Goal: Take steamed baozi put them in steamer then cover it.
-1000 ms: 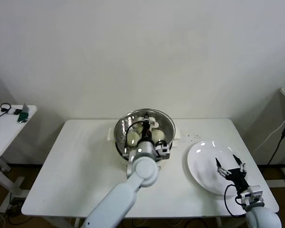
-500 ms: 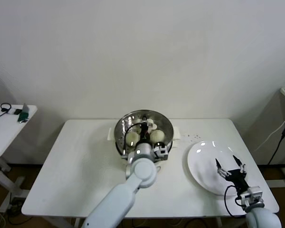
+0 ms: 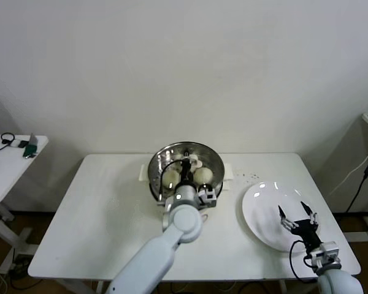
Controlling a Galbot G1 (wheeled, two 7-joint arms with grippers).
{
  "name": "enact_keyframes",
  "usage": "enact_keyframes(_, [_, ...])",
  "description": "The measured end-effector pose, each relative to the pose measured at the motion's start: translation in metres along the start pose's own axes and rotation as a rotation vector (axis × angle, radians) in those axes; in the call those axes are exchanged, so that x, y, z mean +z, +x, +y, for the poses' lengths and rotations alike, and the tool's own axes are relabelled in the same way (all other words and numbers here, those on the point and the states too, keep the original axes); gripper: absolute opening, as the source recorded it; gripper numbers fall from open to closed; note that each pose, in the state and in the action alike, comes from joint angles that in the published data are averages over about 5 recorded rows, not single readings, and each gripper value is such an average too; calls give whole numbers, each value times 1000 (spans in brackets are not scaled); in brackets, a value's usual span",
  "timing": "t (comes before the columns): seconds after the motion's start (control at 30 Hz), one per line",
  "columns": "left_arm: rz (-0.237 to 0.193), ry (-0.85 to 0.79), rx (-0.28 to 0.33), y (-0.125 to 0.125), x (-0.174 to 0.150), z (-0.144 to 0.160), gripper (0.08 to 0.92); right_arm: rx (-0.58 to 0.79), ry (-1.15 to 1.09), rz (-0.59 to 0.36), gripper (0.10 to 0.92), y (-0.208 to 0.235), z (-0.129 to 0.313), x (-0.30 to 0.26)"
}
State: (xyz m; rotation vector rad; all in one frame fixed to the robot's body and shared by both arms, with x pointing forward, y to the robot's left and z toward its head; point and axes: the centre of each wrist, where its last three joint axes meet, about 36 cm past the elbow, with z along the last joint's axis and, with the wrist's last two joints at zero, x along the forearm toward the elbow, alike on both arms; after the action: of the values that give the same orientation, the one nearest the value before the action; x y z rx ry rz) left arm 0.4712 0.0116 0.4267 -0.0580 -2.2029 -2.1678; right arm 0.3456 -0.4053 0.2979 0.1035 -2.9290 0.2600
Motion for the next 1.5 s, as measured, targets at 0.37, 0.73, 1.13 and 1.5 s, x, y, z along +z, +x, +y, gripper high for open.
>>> enact_keyframes(0.37, [-22, 13, -10, 8, 7, 6, 476, -9, -9, 9, 823, 1, -2, 0])
enact_keyframes(0.73, [-45, 42, -14, 31, 26, 13, 794, -15, -14, 23, 823, 0, -2, -1])
enact_keyframes(1.13, [-83, 89, -30, 70, 52, 22, 823, -13, -10, 30, 823, -3, -4, -2])
enact_keyframes(1.5, [-52, 217, -60, 97, 101, 38, 823, -21, -6, 28, 823, -6, -2, -1])
